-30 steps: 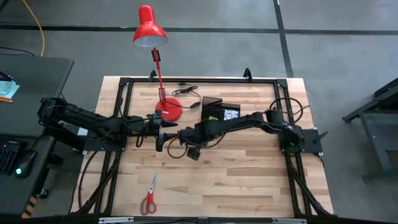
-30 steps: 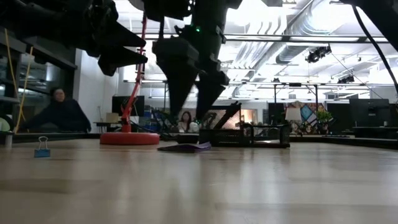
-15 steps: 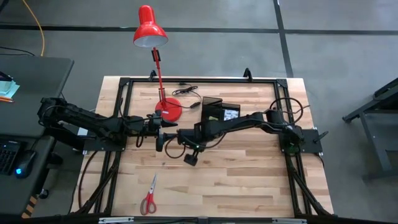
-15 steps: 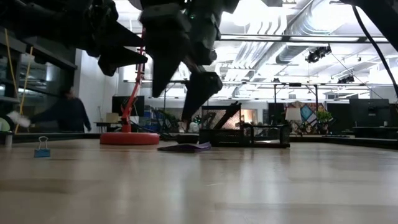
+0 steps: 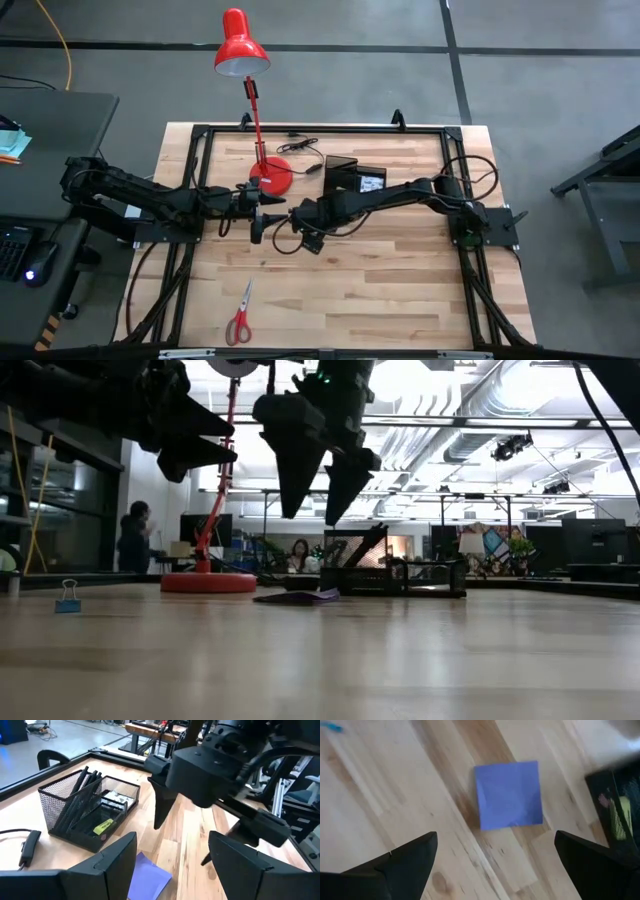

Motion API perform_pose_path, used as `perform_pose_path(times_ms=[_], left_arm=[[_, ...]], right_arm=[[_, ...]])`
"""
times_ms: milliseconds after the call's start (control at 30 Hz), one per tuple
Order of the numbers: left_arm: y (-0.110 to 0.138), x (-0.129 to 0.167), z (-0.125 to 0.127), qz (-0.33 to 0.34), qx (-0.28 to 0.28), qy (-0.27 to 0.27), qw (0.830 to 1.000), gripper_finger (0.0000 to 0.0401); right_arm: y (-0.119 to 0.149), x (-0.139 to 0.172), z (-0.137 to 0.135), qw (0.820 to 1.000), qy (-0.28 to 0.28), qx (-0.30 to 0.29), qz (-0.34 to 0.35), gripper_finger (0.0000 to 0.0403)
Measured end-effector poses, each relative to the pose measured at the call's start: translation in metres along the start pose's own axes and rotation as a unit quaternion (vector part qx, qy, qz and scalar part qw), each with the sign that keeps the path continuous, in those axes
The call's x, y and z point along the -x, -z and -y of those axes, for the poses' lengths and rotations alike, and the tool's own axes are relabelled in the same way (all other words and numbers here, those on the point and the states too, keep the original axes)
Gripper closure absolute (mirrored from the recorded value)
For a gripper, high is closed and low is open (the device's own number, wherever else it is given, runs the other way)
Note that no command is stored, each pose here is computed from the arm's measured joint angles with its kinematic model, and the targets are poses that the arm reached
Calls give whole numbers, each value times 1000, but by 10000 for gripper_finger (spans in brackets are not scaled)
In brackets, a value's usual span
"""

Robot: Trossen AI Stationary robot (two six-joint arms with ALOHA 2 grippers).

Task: Pick and place office supplies into organizer
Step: Put the purple sticky notes into the black desk organizer

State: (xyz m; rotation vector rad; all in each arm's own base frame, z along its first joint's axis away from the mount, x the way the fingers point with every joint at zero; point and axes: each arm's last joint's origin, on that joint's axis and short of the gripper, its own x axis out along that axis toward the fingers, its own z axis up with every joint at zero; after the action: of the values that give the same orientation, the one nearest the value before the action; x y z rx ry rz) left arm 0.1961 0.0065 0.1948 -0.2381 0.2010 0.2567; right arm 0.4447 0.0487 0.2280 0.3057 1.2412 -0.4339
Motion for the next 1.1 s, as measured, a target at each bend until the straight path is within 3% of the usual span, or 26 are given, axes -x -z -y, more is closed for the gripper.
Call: perform_pose_path(times_ms=[300,567,867,1100], left_arm=[[0,0,0,-2,0,0,1000,168],[0,0,0,-2,0,0,1000,168],[0,0,0,-2,0,0,1000,168],[0,0,0,-2,0,0,1000,168]], right_arm=[[0,-1,0,1000,13,24,7,6],[-9,-4,7,999,-52,2,-15,6],[-16,-6,18,999,-31,20,1,4],[-19,-18,25,997,-62,32,-34,6]])
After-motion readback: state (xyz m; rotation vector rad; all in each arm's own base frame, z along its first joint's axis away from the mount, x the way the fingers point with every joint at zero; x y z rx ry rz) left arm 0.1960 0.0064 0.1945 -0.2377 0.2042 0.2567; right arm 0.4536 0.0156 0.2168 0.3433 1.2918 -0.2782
